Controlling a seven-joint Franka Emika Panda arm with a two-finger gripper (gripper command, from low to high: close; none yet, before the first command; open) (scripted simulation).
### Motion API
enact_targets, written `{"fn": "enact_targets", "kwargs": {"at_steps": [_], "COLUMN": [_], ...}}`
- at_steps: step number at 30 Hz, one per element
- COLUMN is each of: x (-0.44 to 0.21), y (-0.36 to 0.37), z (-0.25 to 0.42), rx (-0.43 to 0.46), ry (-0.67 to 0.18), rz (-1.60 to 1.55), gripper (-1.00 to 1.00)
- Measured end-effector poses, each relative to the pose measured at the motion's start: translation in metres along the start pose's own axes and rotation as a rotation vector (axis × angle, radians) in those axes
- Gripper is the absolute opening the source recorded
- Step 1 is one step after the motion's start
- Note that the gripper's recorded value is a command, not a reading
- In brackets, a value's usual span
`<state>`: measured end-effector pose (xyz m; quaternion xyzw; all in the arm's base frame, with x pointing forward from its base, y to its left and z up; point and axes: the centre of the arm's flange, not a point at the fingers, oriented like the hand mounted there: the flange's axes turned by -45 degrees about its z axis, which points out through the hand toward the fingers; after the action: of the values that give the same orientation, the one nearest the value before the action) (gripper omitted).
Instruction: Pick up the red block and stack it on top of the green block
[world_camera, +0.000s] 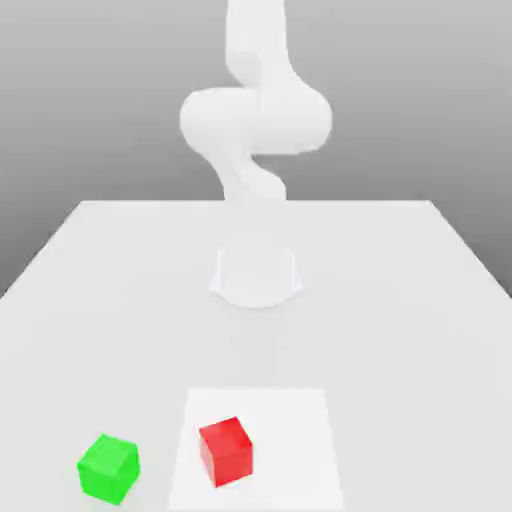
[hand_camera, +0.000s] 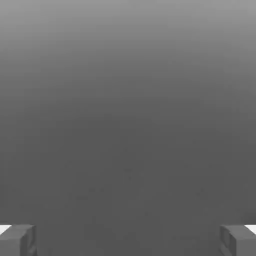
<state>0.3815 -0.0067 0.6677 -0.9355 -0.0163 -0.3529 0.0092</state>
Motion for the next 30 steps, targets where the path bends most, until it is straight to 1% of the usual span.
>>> {"fn": "enact_targets", "kwargs": {"at_steps": [5, 10, 16, 22, 24, 28, 29, 30], "x": [-0.023, -0.067, -0.144, -0.238, -0.26, -0.294, -0.3, -0.3], "y": [0.01, 0.015, 0.021, 0.032, 0.034, 0.035, 0.035, 0.035], "z": [0.11, 0.207, 0.303, 0.37, 0.388, 0.423, 0.428, 0.428], "rx": [0.052, 0.092, 0.124, 0.136, 0.138, 0.139, 0.139, 0.139], "ry": [-0.159, -0.311, -0.492, -0.673, -0.702, -0.711, -0.712, -0.712], "rz": [-0.078, -0.156, -0.254, -0.359, -0.38, -0.387, -0.386, -0.386], "gripper": [0.0, 0.0, 0.0, 0.0, 0.0, 0.0, -1.0, -1.0]}}
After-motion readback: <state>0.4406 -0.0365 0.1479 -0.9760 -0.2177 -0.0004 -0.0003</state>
